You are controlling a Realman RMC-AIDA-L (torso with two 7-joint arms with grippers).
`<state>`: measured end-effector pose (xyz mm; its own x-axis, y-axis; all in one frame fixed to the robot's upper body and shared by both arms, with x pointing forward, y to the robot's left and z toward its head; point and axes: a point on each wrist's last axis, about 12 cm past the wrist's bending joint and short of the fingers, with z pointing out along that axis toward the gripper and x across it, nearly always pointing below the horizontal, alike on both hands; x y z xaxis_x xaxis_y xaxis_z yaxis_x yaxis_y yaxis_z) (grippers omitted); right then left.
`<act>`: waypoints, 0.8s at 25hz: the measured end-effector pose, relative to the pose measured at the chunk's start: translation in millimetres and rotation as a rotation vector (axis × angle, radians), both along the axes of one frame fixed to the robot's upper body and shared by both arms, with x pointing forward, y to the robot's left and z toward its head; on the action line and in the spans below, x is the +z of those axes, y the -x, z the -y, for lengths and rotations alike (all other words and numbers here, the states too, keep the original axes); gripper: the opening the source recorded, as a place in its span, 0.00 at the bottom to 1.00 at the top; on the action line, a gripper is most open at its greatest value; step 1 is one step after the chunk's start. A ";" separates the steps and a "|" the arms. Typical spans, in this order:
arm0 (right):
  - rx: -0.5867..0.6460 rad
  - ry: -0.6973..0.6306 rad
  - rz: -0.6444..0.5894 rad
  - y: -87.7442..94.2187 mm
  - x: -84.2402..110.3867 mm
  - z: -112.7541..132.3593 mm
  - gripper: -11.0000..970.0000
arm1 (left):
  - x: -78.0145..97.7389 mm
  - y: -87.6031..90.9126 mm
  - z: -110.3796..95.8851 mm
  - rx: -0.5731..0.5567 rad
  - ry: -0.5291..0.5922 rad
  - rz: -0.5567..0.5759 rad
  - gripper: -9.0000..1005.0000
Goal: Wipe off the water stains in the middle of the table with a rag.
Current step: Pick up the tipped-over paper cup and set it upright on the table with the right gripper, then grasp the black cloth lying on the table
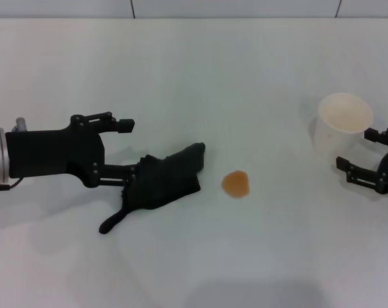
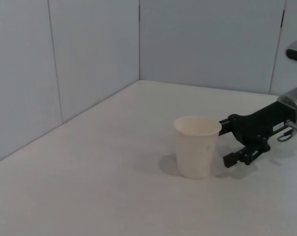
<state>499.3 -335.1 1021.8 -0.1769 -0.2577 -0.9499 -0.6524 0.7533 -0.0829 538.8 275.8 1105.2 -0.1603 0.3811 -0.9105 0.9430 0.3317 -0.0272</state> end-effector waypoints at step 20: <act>0.233 -0.136 0.107 47.1 16.3 -7.4 0.89 | -0.9 0.8 -0.9 0.007 0.002 0.002 0.88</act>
